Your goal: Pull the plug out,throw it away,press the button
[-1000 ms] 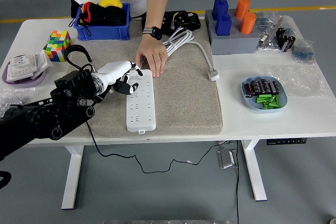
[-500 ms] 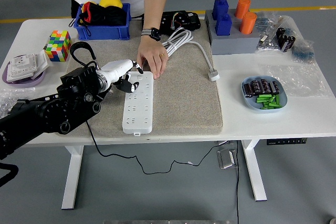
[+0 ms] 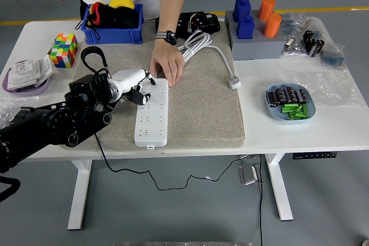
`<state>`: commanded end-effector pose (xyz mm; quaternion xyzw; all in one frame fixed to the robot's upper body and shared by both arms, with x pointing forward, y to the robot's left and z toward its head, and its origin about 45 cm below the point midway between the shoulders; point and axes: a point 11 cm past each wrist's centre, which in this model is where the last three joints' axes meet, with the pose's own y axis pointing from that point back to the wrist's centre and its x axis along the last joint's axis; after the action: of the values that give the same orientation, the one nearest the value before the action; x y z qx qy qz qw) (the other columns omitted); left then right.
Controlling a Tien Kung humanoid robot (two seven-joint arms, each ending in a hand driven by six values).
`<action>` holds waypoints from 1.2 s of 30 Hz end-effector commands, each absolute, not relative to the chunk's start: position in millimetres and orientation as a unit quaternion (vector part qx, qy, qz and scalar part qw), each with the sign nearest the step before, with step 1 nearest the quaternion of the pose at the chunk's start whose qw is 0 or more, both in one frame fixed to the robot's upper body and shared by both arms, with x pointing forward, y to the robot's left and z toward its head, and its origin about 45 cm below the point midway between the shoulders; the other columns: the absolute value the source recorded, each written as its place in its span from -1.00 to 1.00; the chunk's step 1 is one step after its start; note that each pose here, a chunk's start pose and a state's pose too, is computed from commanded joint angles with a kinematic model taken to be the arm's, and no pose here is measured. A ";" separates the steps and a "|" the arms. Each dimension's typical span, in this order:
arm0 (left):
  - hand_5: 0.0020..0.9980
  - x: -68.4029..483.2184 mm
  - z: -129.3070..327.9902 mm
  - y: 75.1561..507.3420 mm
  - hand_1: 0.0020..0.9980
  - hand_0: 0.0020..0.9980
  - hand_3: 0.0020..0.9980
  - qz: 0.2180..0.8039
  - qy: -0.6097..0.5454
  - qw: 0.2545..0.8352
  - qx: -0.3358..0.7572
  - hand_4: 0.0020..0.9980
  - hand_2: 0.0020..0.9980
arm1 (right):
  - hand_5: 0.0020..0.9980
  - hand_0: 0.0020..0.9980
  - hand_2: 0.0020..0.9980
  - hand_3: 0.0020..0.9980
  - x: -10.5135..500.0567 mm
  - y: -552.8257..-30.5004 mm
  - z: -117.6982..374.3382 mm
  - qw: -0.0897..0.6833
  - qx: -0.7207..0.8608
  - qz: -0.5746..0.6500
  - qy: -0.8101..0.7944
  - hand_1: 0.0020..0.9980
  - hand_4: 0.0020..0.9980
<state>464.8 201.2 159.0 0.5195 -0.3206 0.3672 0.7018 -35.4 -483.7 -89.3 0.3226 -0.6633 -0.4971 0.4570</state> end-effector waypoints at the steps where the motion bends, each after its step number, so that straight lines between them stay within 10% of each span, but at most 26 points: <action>1: -0.77 464.8 158.6 200.7 -1.00 -0.94 0.44 0.365 -0.320 0.702 0.522 0.08 -0.81 | 0.34 0.51 0.34 0.34 -35.3 -483.9 -89.2 0.457 0.322 -0.497 -0.664 0.37 0.54; 27: -0.76 470.8 192.7 190.0 -1.00 -0.95 0.42 0.402 -0.335 0.718 0.459 0.07 -0.82 | 0.35 0.51 0.34 0.34 -39.1 -481.2 -90.3 0.454 0.319 -0.501 -0.664 0.37 0.54; 36: -0.63 460.7 216.2 207.6 -0.72 -0.71 0.46 0.474 -0.313 0.734 0.371 0.11 -0.52 | 0.35 0.51 0.34 0.34 -41.2 -480.1 -90.8 0.454 0.318 -0.503 -0.664 0.37 0.54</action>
<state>460.7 207.6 216.2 0.3708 -0.3132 0.4745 0.7344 -41.2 -480.1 -90.8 0.3181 -0.6635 -0.5026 0.4538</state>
